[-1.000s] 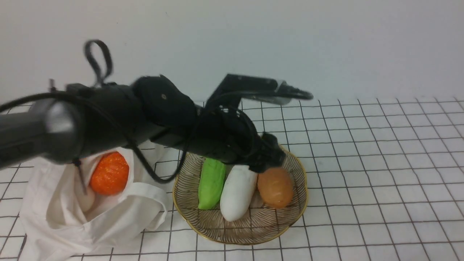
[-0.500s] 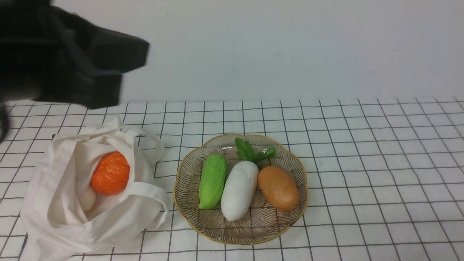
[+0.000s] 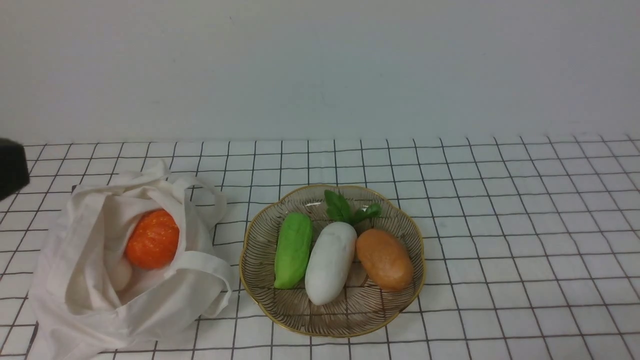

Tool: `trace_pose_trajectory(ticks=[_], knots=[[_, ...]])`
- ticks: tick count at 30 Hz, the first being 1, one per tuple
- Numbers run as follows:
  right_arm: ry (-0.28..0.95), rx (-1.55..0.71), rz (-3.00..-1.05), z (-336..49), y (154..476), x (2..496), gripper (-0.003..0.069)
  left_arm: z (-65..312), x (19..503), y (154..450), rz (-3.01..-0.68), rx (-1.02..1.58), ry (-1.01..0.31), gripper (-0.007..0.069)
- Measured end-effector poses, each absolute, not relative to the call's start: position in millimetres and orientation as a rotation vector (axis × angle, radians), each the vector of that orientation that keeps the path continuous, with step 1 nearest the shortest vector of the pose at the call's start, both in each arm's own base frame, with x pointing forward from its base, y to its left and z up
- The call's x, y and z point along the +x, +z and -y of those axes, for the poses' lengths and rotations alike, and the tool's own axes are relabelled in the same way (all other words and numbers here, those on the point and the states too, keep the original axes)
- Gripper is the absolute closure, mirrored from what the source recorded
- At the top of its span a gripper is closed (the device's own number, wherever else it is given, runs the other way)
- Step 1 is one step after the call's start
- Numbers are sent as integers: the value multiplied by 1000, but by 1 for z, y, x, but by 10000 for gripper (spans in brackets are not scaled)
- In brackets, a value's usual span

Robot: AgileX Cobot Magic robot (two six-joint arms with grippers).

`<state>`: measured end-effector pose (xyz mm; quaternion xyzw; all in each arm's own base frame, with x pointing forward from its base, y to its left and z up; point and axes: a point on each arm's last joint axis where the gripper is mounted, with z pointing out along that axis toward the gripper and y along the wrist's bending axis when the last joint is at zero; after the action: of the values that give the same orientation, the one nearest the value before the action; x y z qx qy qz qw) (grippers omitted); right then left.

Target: Take vegetables from bag on white checkered tablecloth place on plate.

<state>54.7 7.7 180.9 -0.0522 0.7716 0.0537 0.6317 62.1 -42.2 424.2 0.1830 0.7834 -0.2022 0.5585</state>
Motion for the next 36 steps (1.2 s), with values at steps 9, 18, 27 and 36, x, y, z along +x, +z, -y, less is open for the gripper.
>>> trace_pose_trajectory(ticks=[9, 18, 27, 36], knots=[[123, -119, -1766, -8, 181, 55, 673, 40, 59, 422, -1850, 444, -462, 633], [123, -119, -1766, -8, 181, 55, 673, 35, 69, 380, -1796, 414, -338, 633], [123, -119, -1766, -8, 181, 55, 673, 14, 59, 257, -1650, 157, -196, 633], [123, -119, -1766, -8, 181, 55, 673, 4, 56, 185, -1719, 17, -78, 633]])
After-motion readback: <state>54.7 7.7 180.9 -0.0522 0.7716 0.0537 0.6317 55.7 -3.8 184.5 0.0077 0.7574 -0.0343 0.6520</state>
